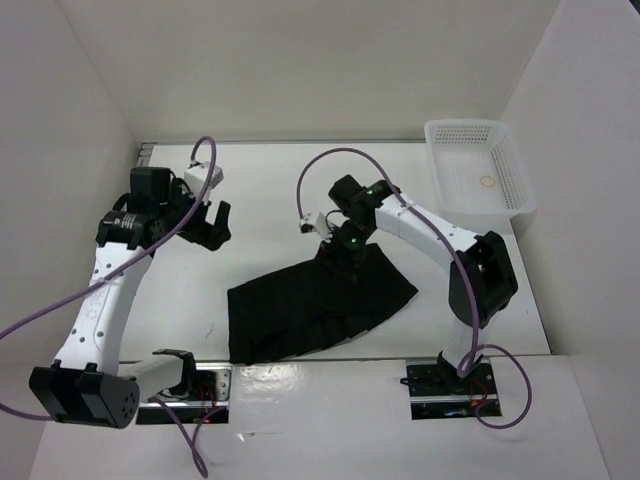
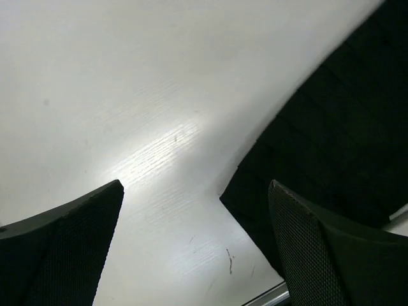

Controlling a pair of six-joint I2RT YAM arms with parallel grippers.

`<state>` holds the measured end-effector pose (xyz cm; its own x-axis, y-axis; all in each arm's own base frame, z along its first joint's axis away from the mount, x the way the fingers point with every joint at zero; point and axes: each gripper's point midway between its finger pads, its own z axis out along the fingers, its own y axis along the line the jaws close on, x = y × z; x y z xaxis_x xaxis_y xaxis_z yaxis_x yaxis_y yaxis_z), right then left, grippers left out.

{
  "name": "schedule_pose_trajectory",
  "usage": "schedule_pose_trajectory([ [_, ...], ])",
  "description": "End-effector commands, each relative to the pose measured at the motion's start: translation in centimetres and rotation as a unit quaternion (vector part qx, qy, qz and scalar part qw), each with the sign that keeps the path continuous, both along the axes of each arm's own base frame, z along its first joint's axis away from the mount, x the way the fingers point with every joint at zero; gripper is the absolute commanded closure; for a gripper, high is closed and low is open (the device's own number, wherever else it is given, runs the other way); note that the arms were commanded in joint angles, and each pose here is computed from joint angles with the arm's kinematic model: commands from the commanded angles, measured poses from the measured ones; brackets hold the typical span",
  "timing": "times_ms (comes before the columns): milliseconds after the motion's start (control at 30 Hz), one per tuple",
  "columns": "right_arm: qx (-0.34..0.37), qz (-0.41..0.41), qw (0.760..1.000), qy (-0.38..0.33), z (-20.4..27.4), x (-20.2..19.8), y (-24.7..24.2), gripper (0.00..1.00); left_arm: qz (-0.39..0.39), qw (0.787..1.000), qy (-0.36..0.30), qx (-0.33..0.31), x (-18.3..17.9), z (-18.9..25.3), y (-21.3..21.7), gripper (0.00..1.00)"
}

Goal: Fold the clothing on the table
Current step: Fold the skirt

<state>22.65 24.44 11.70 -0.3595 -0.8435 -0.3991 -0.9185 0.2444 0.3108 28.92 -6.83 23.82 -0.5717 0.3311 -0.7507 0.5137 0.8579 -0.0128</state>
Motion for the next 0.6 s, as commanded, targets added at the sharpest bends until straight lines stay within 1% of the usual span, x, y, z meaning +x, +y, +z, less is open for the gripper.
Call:
schedule_pose_trajectory([
  [0,0.031,-0.082,0.996,-0.027,1.5,1.8,3.6,0.01,0.139,0.99,0.013,-0.004,1.7,-1.9,3.8,0.0],
  [33,0.034,-0.11,0.993,-0.012,1.7,1.5,4.3,0.01,0.16,0.987,0.019,-0.005,1.7,-2.3,4.6,0.0],
  [67,0.044,-0.126,0.991,-0.014,2.0,2.0,4.9,0.01,0.188,0.982,0.03,-0.009,1.5,-2.9,5.5,0.0],
  [100,0.049,-0.146,0.988,-0.007,1.9,2.1,5.2,0.01,0.215,0.976,0.026,-0.011,1.7,-2.8,6.9,0.0],
  [133,0.049,-0.167,0.985,0.007,1.6,1.7,5.7,0.01,0.225,0.974,0.031,-0.011,1.5,-3.2,7.5,0.0],
  [167,0.046,-0.198,0.979,-0.006,1.7,2.2,6.3,0.01,0.251,0.967,0.038,-0.017,1.4,-3.6,8.7,0.0],
  [233,0.028,-0.247,0.968,-0.025,0.6,3.0,6.3,0.01,0.276,0.96,0.05,-0.017,0.8,-4.5,10.2,0.0],
  [333,-0.007,-0.297,0.955,-0.014,-2.1,3.2,6.0,0.01,0.299,0.952,0.059,-0.021,0.6,-5.1,11.6,0.0],
  [400,-0.023,-0.31,0.95,-0.02,-3.3,3.4,6.0,0.01,0.305,0.95,0.059,-0.026,0.5,-5.1,12.0,0.0],
  [567,-0.062,-0.309,0.949,-0.024,-5.9,1.7,6.8,0.01,0.322,0.944,0.067,-0.019,0.0,-5.6,12.9,0.0],
])
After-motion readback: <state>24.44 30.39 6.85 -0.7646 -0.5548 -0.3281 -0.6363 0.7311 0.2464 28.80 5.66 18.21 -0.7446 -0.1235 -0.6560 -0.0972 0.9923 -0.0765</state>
